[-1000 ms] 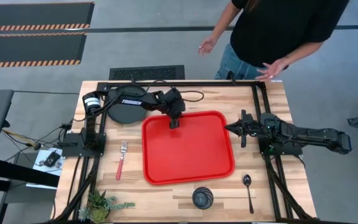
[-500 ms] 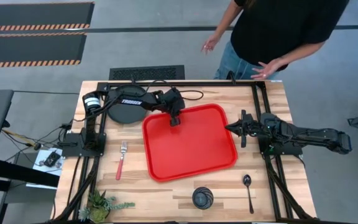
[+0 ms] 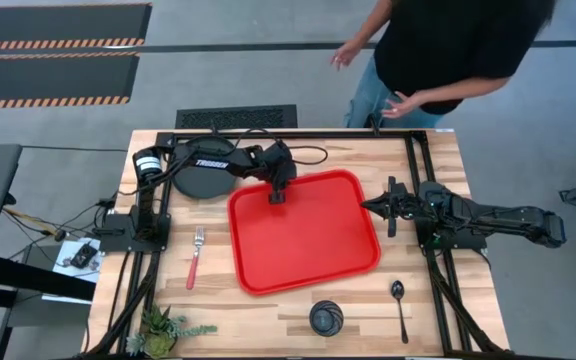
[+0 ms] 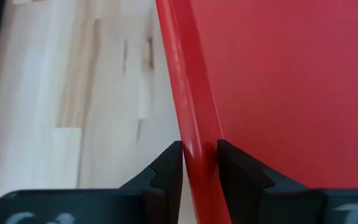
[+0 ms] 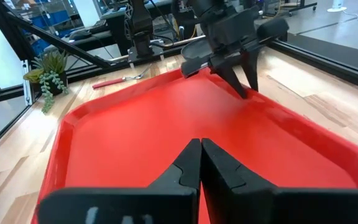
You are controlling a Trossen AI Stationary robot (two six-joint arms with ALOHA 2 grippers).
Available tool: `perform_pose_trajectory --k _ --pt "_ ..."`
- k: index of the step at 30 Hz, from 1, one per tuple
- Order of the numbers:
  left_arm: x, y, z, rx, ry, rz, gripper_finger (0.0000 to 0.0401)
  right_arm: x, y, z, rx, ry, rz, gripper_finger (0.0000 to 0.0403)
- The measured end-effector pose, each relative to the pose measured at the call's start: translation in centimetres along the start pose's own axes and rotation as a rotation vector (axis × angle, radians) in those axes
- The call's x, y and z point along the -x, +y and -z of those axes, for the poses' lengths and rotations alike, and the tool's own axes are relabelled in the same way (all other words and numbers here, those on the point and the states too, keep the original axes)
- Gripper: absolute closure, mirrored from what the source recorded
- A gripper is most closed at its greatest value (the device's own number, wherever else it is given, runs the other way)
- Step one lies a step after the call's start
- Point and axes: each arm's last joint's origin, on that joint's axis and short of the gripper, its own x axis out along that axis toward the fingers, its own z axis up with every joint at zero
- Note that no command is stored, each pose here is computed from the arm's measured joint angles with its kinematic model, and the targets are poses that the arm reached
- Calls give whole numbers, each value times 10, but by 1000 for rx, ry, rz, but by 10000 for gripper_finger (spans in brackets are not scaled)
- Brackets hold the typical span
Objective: Pick and place plate/cup/fork/spoon on tray
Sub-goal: Move the orange tray to the center of the table
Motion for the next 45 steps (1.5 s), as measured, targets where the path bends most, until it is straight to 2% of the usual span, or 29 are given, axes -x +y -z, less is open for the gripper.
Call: perform_pose_trajectory --k 9,13,18,24,29,35,40,45 --pt "1 -1 -3 -52 6 -7 319 0 0 0 0 0 0 369" --pt "11 6 -17 -43 26 -47 318 0 0 0 30 0 0 369" --pt "37 10 -34 75 64 -28 330 0 0 0 64 0 0 369" --pt "81 -13 -39 215 24 44 393 0 0 0 139 -1 2 369" --pt "108 -50 -22 308 16 99 399 0 0 0 141 -5 3 369" --pt "125 -91 18 475 32 141 401 0 0 -1 142 -10 4 369" --pt "119 -108 48 554 128 134 401 0 0 -1 128 -12 2 369" --pt "111 -110 55 561 145 116 401 0 1 -5 9 -48 -2 369"
